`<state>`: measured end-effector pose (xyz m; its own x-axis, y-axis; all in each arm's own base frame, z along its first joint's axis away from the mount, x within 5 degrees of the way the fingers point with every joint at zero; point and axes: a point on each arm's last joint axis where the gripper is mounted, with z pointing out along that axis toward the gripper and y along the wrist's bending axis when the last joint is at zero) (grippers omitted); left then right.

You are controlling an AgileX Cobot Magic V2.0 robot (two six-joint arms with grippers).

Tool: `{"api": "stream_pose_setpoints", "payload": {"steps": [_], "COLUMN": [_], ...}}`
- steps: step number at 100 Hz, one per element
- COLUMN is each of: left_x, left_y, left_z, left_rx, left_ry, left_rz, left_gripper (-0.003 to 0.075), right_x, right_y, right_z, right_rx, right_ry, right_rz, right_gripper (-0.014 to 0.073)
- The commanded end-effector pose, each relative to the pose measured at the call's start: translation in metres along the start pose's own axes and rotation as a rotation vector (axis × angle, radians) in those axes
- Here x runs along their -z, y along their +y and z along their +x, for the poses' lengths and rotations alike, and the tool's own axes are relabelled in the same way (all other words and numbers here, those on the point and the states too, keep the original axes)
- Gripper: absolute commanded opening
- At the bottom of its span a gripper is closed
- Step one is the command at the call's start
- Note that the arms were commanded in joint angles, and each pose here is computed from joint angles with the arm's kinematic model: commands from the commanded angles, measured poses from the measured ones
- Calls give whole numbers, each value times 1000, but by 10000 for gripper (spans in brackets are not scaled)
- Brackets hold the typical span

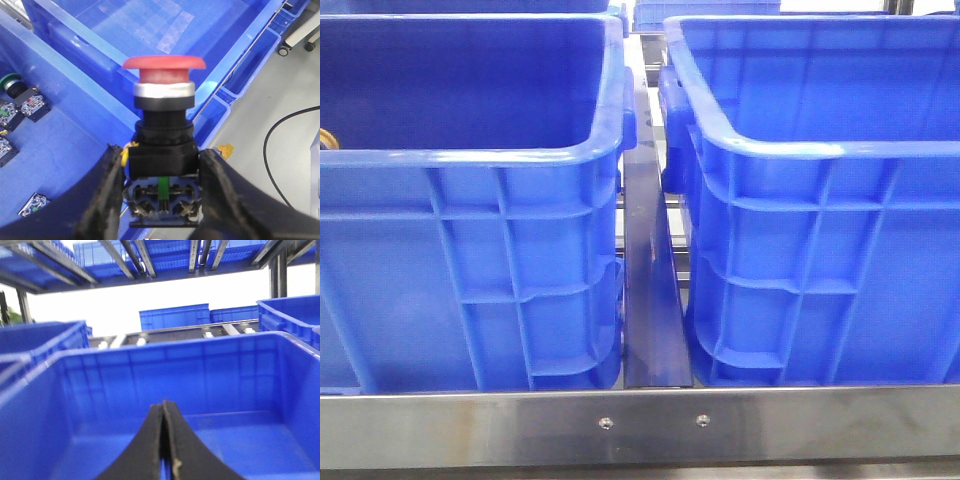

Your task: Pick red and yellow buttons and place in box

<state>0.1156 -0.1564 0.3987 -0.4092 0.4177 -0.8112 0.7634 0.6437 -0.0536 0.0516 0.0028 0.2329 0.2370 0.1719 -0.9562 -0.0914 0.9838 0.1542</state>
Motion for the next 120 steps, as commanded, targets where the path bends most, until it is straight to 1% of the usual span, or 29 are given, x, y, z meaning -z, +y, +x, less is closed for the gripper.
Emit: {"api": "stream_pose_setpoints", "payload": {"steps": [1,6,9,10,11,12,16,19,25,26,30,33,34,40,46,58,80,85,90,109,116,120], "left_x": [12,12,12,12,12,12,12,12,12,12,12,12,12,12,12,12,12,12,12,12,12,12], "left_y": [-2,-2,-2,-2,-2,-2,-2,-2,-2,-2,-2,-2,-2,-2,-2,-2,-2,-2,-2,-2,-2,-2], "left_z": [-12,-12,-12,-12,-12,-12,-12,-12,-12,-12,-12,-12,-12,-12,-12,-12,-12,-12,-12,-12,-12,-12], "left_rx": [-3,-3,-3,-3,-3,-3,-3,-3,-3,-3,-3,-3,-3,-3,-3,-3,-3,-3,-3,-3,-3,-3], "left_ry": [-109,-109,-109,-109,-109,-109,-109,-109,-109,-109,-109,-109,-109,-109,-109,-109,-109,-109,-109,-109,-109,-109], "left_rz": [18,18,18,18,18,18,18,18,18,18,18,18,18,18,18,18,18,18,18,18,18,18], "left_gripper": [-19,-19,-19,-19,-19,-19,-19,-19,-19,-19,-19,-19,-19,-19,-19,-19,-19,-19,-19,-19,-19,-19], "right_x": [3,3,2,1,2,1,0,-3,-7,-9,-12,-17,-18,-27,-36,-55,-78,-80,-82,-84,-83,-83], "right_y": [6,9,10,10,11,11,13,14,17,17,19,20,21,22,24,26,25,26,26,34,37,39], "right_z": [-38,-54,-62,-62,-68,-68,-82,-88,-107,-107,-119,-124,-129,-138,-149,-154,-138,-136,-134,-132,-133,-133], "right_rx": [-68,-80,-80,-80,-80,-80,-81,-81,-80,-80,-80,-80,-80,-79,-87,-98,-127,-137,-154,-275,-332,-352], "right_ry": [-135,-119,-97,-71,-79,-56,-28,24,82,111,146,203,201,291,345,434,552,576,592,609,612,614], "right_rz": [-26,-24,-19,-14,-16,-11,-5,5,17,23,30,42,41,59,66,79,91,92,87,39,14,-3], "right_gripper": [-69,-69,-69,-69,-69,-69,-69,-69,-69,-69,-69,-69,-69,-69,-69,-69,-59,-27,29,353,433,454]}}
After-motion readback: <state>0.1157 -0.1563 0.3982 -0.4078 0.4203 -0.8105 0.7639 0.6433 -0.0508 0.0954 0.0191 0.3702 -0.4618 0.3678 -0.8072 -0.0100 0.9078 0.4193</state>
